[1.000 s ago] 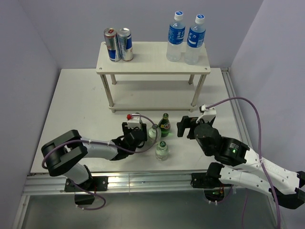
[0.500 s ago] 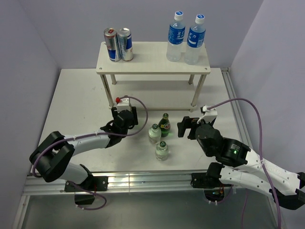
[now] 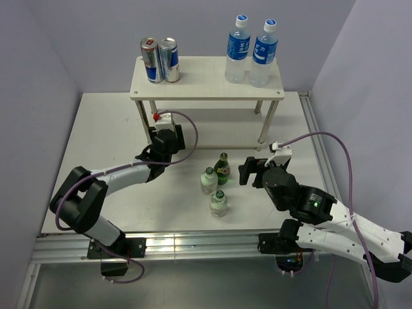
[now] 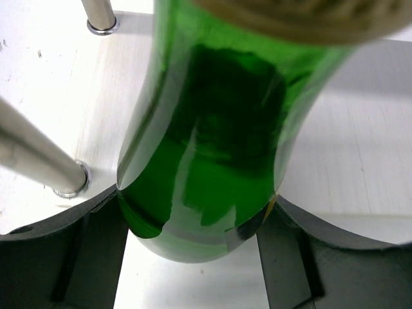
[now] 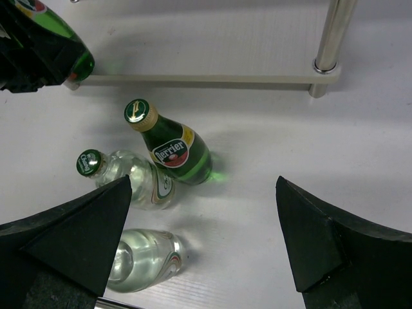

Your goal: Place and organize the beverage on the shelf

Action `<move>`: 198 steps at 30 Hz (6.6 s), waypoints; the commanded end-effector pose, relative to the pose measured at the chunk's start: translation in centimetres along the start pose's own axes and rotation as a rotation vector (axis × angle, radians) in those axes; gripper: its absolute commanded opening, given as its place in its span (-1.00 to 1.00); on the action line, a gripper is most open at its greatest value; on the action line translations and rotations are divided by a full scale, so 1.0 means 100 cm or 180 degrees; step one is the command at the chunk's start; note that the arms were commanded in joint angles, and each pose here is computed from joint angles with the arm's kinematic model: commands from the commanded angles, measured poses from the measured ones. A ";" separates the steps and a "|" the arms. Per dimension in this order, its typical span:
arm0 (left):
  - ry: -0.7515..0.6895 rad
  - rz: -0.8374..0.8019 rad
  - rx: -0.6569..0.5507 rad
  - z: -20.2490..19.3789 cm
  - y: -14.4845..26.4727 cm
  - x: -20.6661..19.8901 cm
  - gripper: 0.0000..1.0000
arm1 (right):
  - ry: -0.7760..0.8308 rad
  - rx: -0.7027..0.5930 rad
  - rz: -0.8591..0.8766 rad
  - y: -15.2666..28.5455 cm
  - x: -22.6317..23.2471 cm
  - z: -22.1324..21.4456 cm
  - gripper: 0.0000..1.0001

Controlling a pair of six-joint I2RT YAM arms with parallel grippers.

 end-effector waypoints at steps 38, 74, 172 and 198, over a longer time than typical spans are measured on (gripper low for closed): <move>0.0352 0.0198 -0.0382 0.030 -0.025 0.007 0.99 | -0.0076 -0.0052 0.0002 -0.002 -0.003 -0.005 1.00; 0.0271 -0.1352 0.0021 -0.070 0.146 -0.060 0.99 | 0.0133 0.0275 -0.0223 -0.077 0.030 -0.074 1.00; -0.0231 -0.1402 -0.0783 0.078 -0.052 -0.190 -0.95 | -0.0153 0.0015 -0.0283 -0.060 -0.017 -0.072 1.00; -0.0210 -0.1166 -0.0859 0.083 -0.015 -0.150 0.99 | -0.0143 0.0012 -0.0302 -0.062 -0.018 -0.075 1.00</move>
Point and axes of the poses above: each gripper's point midway between its finger pads, its own y axis back along the fingers, its own x axis along the line the jaws close on, z = x × y, the point moved 8 cm from there along y, back along the fingers, and after that the axes turned 13 degrees about -y, right-handed, at the moved point
